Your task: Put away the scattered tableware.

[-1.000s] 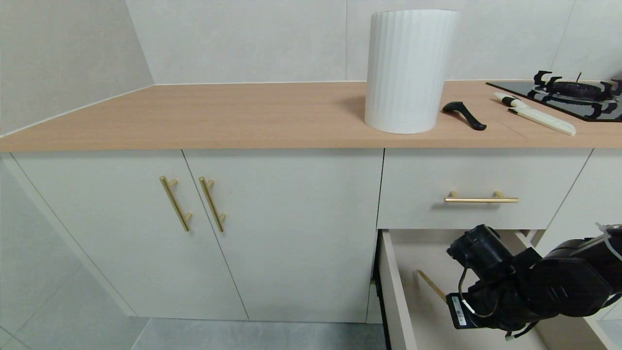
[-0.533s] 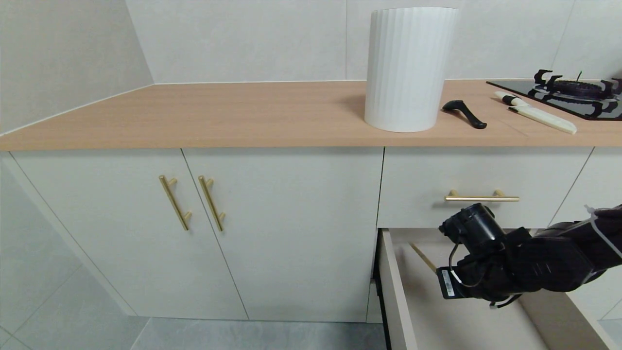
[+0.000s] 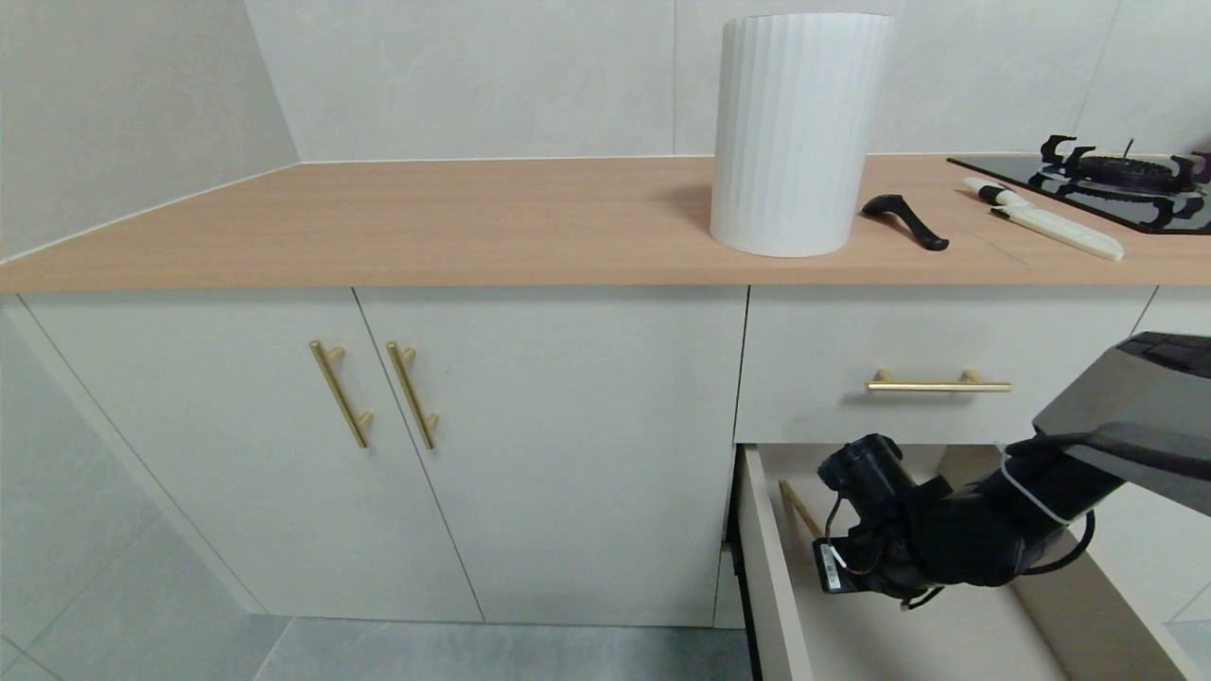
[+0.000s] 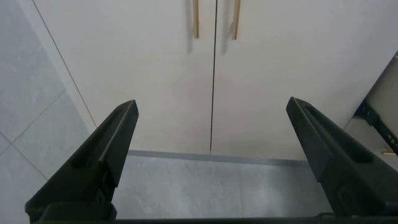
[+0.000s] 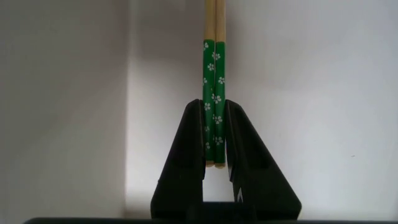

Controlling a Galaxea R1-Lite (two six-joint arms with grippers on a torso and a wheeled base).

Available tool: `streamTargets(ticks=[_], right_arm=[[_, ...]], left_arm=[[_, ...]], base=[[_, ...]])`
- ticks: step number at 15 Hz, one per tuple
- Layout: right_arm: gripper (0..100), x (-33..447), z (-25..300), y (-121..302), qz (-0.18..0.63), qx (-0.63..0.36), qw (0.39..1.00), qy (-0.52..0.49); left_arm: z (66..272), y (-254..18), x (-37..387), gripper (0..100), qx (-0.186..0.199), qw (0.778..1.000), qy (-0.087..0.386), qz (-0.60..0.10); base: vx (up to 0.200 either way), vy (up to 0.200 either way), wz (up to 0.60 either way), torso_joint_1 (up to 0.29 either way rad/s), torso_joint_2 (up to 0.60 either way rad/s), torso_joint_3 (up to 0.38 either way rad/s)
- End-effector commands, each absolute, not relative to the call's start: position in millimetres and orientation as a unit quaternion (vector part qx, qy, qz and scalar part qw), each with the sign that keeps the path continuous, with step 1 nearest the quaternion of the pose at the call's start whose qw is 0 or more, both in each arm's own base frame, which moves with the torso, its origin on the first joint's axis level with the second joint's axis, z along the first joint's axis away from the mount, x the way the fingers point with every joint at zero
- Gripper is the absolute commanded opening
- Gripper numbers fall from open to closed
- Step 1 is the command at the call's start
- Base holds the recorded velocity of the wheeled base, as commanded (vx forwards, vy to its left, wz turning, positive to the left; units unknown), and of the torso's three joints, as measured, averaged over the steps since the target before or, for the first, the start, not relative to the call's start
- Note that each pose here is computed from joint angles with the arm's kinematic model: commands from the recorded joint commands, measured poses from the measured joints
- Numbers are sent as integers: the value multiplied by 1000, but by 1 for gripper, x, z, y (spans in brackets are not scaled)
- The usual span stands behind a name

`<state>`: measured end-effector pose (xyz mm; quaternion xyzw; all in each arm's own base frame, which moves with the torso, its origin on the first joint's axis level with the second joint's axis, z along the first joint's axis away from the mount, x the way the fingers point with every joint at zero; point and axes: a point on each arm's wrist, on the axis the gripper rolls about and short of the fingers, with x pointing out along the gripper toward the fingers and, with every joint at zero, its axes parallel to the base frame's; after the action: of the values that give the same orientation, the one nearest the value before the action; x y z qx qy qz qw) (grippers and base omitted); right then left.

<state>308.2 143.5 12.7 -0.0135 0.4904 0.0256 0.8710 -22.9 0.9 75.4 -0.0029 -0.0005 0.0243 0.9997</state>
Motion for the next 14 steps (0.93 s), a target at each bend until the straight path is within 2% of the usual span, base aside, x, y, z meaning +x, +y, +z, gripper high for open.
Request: streamTargets(ticks=[1, 3, 9, 10, 14], right_arm=[[0, 310, -5, 142, 17, -20, 859, 511], [0, 313, -18, 142, 16, -19, 860, 510], [0, 314, -22, 142, 16, -19, 860, 510], [100, 314, -22, 142, 16, -18, 860, 510], [100, 314, -20, 142, 16, -18, 861, 508]], left_arm=[[75, 1, -23, 100, -3, 1000, 0, 25], [75, 1, -23, 100, -3, 1000, 1, 25], [75, 1, -23, 100, -3, 1000, 1, 25], [75, 1, -23, 100, -3, 1000, 1, 25], [75, 1, -23, 100, -3, 1000, 1, 25]], base=[[0, 0, 0, 0, 0, 0], [0, 0, 0, 0, 0, 0], [0, 0, 0, 0, 0, 0], [0, 0, 0, 0, 0, 0], [0, 0, 0, 0, 0, 0]])
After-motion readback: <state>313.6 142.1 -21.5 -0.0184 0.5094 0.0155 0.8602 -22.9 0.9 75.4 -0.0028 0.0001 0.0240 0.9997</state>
